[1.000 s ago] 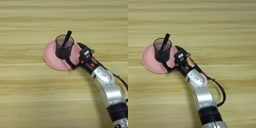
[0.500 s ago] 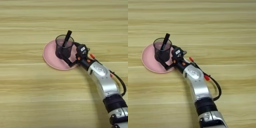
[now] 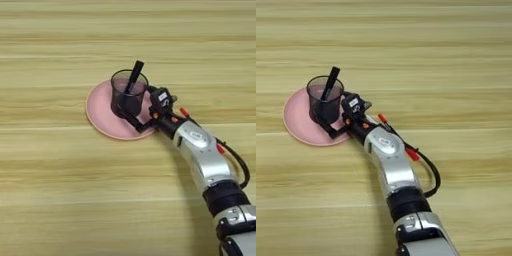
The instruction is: Move the objects on the table
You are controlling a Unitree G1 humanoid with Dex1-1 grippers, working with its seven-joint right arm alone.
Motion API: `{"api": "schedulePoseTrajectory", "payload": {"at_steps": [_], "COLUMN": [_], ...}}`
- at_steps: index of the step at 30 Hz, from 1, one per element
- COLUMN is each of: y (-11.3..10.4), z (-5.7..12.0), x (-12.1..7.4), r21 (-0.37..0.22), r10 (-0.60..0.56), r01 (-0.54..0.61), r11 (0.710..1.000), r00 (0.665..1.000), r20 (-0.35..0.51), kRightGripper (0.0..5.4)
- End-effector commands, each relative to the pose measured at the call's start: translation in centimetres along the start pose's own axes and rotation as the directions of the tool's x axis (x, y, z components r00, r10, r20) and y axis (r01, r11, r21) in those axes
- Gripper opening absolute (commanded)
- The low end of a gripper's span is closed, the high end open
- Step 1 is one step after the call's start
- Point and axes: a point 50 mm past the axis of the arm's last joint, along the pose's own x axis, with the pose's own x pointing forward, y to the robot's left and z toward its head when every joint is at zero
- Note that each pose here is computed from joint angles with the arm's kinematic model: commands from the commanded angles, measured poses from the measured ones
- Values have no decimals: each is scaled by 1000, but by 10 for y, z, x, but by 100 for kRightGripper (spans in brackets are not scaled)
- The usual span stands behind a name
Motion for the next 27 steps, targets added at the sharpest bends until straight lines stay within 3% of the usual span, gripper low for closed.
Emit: {"api": "schedulePoseTrajectory", "payload": {"at_steps": [1,27], "y": [-8,-9], "z": [36,33], "x": [20,33], "r21": [-90,-35], "r10": [18,1], "r01": [-9,4], "r11": [996,999], "r00": [994,991], "r20": [108,132], "kRightGripper": [537,537]}}
